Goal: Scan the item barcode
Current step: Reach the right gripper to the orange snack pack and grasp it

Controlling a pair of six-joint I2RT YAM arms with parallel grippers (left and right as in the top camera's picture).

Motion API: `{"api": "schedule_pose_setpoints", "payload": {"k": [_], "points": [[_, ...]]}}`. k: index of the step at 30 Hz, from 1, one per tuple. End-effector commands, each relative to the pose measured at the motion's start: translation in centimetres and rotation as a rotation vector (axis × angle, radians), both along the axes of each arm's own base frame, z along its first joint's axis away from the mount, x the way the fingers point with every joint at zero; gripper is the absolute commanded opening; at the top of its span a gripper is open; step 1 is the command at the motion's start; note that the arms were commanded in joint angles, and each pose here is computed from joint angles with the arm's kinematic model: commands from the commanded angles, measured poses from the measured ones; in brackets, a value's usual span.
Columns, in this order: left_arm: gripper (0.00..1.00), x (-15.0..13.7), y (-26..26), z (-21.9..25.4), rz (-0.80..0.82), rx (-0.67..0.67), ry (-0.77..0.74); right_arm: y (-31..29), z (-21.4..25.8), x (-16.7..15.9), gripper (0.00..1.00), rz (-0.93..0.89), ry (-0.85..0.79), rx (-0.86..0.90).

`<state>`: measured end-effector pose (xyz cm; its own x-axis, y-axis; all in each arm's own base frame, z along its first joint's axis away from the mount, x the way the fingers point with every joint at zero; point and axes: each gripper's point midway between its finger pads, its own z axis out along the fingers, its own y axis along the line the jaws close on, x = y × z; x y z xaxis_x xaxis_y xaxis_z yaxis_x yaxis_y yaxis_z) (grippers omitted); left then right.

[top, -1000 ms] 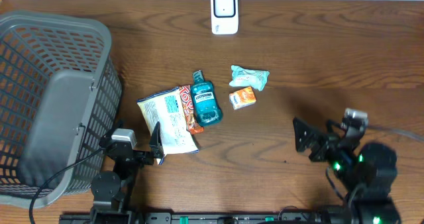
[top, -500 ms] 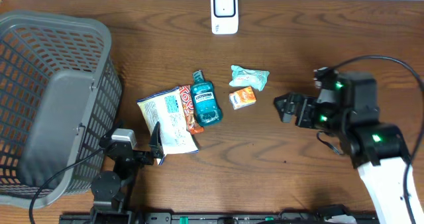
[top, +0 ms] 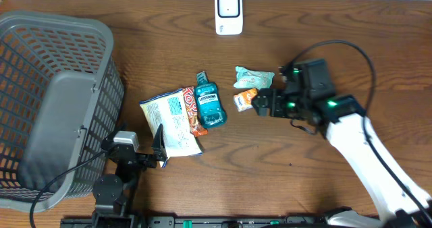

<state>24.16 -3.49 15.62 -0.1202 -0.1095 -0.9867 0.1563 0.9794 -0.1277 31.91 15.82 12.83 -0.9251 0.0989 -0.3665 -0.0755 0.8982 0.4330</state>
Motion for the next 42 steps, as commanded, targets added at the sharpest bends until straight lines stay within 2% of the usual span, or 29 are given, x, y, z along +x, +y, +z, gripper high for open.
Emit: {"api": "schedule_pose_setpoints", "payload": {"k": [1, 4, 8, 13, 18, 22, 27, 29, 33, 36, 42], "points": [[0.98, 0.0, 0.2, -1.6, 0.007, -0.002, 0.040, 0.0, -2.3, 1.6, 0.90, -0.042, 0.023, -0.044], [0.98, 0.0, 0.2, -1.6, 0.007, -0.002, 0.040, 0.4, -3.6, 2.8, 0.84, -0.065, 0.043, -0.004], [0.98, 0.0, 0.2, -1.6, 0.007, -0.002, 0.040, 1.3, -5.2, 4.2, 0.83, -0.051, 0.047, 0.047], [0.98, 0.0, 0.2, -1.6, 0.007, -0.002, 0.040, 2.2, -7.3, 3.9, 0.75, -0.069, 0.128, 0.087], [0.98, 0.0, 0.2, -1.6, 0.007, -0.002, 0.040, 2.0, -9.1, 3.7, 0.71, -0.203, 0.236, 0.118], [0.98, 0.0, 0.2, -1.6, 0.007, -0.002, 0.040, 2.1, -10.8, 4.0, 0.64, -0.325, 0.313, 0.152], [0.98, 0.0, 0.2, -1.6, 0.007, -0.002, 0.040, 2.5, -12.9, 5.2, 0.61, -0.382, 0.329, 0.181], [0.98, 0.0, 0.2, -1.6, 0.007, -0.002, 0.040, 2.6, -13.7, 5.4, 0.50, -0.402, 0.337, 0.186], [0.98, 0.0, 0.2, -1.6, 0.007, -0.002, 0.040, 2.2, -15.4, 4.9, 0.22, -0.423, 0.378, 0.158], [0.98, 0.0, 0.2, -1.6, 0.007, -0.002, 0.040, 2.1, -15.7, 4.5, 0.01, -0.373, 0.364, 0.128], [0.98, 0.0, 0.2, -1.6, 0.007, -0.002, 0.040, 2.8, -15.4, 3.8, 0.01, -0.219, 0.343, 0.127]]}}
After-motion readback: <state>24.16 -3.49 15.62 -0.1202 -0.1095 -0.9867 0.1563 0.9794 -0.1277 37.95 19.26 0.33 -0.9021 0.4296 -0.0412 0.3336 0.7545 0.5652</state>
